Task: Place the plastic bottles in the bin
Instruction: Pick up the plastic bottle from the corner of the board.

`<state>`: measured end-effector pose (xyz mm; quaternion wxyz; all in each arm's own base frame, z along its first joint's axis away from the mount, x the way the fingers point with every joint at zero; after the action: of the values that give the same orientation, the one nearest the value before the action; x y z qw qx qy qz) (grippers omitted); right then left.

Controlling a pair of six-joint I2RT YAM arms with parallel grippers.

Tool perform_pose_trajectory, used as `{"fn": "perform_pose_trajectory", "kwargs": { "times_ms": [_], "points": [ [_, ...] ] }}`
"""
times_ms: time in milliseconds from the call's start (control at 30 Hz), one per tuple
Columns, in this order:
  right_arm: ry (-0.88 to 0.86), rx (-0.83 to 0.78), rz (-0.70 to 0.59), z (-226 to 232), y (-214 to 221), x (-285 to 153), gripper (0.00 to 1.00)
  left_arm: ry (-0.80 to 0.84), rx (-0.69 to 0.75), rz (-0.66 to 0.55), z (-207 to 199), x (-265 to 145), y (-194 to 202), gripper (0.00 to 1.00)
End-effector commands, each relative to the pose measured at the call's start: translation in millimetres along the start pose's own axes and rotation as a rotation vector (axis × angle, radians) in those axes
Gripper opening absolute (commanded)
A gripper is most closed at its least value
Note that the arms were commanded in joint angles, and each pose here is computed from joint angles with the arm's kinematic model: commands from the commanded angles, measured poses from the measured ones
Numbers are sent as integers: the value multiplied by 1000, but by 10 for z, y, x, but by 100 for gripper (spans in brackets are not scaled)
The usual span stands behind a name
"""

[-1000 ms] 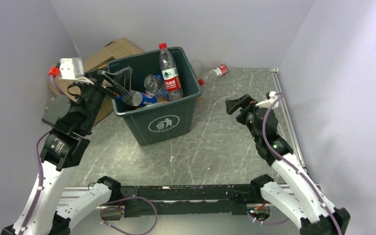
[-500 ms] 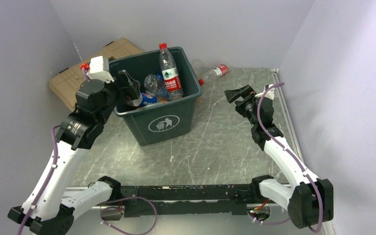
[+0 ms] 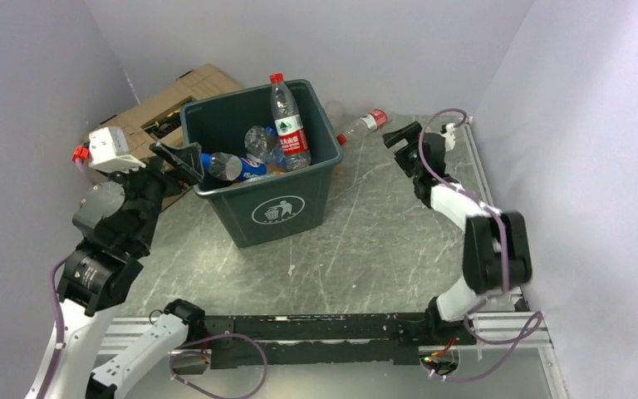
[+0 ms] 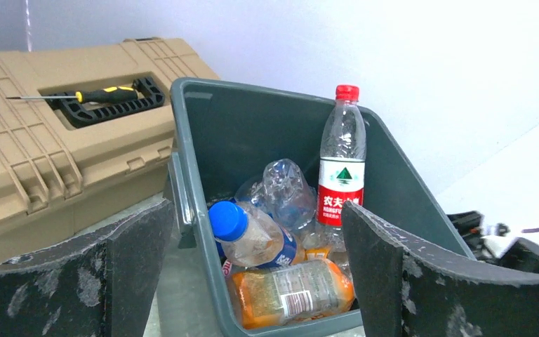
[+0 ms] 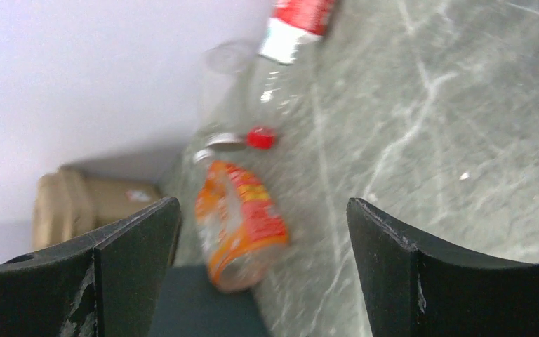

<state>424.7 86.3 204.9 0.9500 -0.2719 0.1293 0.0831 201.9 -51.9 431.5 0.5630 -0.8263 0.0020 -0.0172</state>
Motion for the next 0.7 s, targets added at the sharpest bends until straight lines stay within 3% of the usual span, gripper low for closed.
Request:
{"fn": "perform_pose_trajectory", "kwargs": {
  "times_ms": [0, 167, 333, 667],
  "points": [
    [-11, 103, -14, -120, -21, 599, 93, -28, 27, -64, 52, -28, -150, 94],
    [0, 131, -10, -192, 46, 1119, 93, -29, 17, -74, 89, -147, -210, 93],
    [22, 184, 10, -269, 117, 1539, 100, -27, -20, -69, 132, -270, -192, 93],
    [131, 280, 67, -477, 334, 2110, 100, -51, -56, -81, 215, -377, -176, 92]
  ]
}}
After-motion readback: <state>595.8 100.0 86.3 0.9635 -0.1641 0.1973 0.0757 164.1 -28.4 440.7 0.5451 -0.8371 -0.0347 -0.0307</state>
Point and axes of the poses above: each gripper's point midway between its finger pads, its own x axis out along the fingers, its own z axis along the line the jaws close on, y = z × x, the point moved 4 cm from there along -x, back along the fingers, and after that the axes turned 5 degrees about x, right-handed, at the moved point
